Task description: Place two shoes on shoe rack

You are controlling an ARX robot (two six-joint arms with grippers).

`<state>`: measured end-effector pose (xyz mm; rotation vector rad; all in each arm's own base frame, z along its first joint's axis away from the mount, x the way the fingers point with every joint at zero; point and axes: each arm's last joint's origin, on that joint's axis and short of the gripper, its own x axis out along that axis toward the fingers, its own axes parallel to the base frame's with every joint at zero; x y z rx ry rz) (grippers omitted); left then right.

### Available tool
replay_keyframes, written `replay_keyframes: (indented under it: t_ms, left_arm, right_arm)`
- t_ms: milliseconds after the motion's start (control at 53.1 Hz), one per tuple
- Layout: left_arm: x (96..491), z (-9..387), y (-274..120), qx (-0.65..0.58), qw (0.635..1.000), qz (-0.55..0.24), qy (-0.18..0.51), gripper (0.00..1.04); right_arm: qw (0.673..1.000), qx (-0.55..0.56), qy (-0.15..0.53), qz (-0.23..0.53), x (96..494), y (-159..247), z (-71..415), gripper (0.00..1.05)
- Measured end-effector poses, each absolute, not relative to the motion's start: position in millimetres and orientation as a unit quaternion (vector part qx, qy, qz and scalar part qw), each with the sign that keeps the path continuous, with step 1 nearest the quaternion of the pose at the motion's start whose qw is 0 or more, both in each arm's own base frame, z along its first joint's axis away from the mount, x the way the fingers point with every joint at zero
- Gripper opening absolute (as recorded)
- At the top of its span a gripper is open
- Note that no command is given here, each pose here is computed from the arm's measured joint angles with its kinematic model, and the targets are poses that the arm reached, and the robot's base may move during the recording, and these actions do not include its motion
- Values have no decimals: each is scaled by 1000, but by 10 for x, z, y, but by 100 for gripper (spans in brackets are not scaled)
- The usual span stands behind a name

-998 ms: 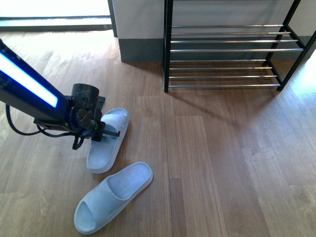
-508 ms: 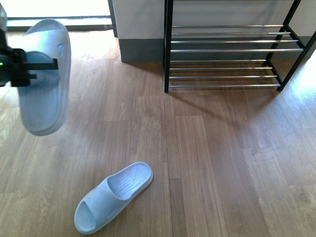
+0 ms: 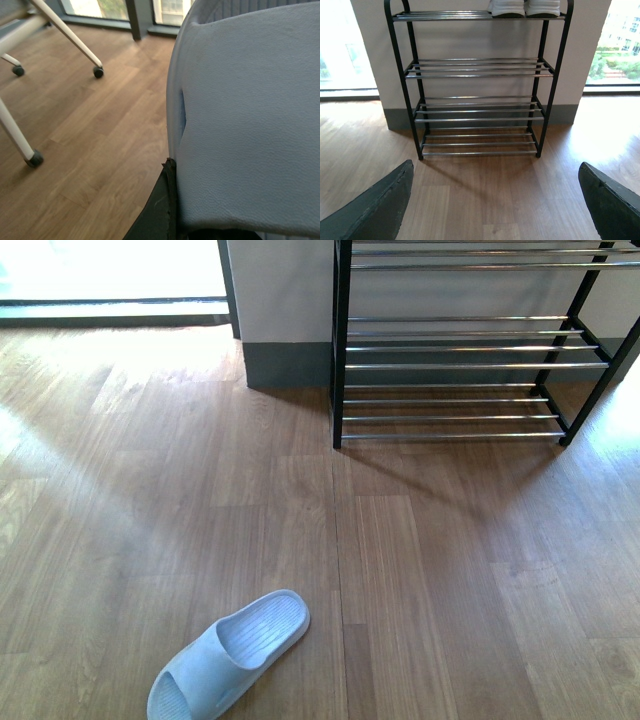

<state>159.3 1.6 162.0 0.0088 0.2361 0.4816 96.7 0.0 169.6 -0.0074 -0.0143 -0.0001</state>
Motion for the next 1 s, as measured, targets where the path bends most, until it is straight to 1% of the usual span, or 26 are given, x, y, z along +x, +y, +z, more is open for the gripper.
replay_keyframes:
  t_ms: [56,132,376,998]
  left_arm:
    - [1543,1515,31,19,962,258,89,2]
    - [1536,1452,33,30,963,260,69,2]
    - [1537,1432,25,49,964,254,68,2]
    - [1536,1430,30,52,962,260,69,2]
  right_arm:
    - [1000,-4,-7,0,967,0,1696,96]
    - [1000,-4,-7,0,967,0,1696,96]
    - [1000,-4,-7,-2,967,-1,1696,96]
    - [1000,-4,-7,2,967,1,1696,96]
